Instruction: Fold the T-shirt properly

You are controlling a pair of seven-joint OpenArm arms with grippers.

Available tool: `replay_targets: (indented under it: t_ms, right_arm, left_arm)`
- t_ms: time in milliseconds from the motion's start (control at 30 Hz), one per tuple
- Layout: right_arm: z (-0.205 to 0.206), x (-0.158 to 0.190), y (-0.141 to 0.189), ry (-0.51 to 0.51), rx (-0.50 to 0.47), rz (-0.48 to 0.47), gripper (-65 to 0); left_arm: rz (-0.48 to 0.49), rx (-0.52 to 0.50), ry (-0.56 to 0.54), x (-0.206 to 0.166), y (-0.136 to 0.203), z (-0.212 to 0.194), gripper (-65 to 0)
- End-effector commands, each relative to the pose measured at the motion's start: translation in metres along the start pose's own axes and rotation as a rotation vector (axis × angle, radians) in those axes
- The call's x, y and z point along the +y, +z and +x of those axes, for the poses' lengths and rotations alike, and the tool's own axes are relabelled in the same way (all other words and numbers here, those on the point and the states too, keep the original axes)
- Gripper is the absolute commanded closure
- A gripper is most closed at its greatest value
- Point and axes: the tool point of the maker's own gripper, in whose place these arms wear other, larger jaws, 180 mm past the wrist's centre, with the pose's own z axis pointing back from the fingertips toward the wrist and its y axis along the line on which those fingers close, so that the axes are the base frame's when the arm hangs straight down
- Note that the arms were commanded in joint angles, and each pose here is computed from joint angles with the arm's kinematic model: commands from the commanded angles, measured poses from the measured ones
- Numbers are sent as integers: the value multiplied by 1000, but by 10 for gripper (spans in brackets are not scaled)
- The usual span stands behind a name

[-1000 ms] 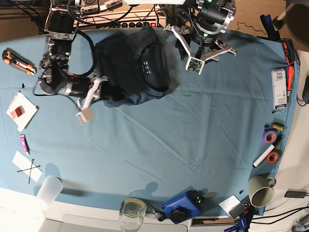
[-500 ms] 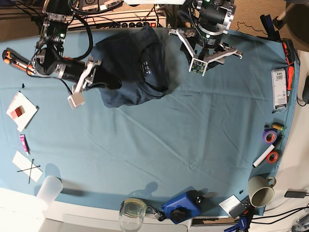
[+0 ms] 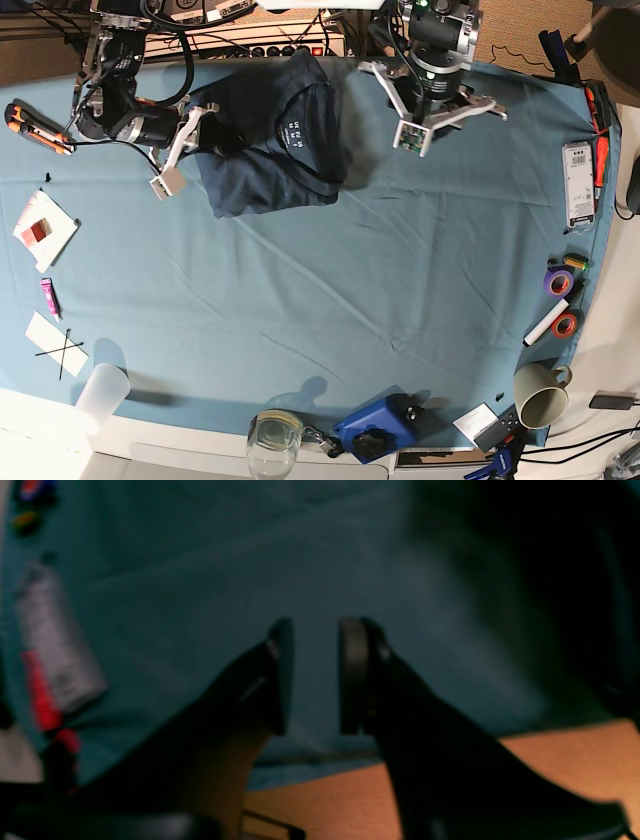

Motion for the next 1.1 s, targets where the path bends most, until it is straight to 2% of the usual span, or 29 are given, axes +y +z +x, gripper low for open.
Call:
replay_targets:
  t_ms: [0,100,267,400,500,700,900,1067]
  right_arm:
    - [18,6,9,36,-58,20,0]
    - [36,15,21,97,-113,3,0]
    - [64,31,54,256,-187,-103,0]
    - [49,37,75,280,-176,-179,0]
    - [31,40,88,274,-143,-221,0]
    - [-12,46,99,214,-44,-251,0]
    - [-66,55,105,108,89,-236,0]
    - [-115,49,120,40,254,-307,0]
  left_arm:
    - [13,-41,9,4,4,10,-99]
    - [18,-35,9,5,3,11,0]
    - [35,-20,-20,11,2,6,0]
    - [120,22,-67,40,-1,-8,0]
    - [148,69,-11,64,-4,-23,0]
    - [90,177,99,86,-4,-60,0]
    - [63,312,158,98,16,-111,0]
    - [23,409,221,95,38,-147,0]
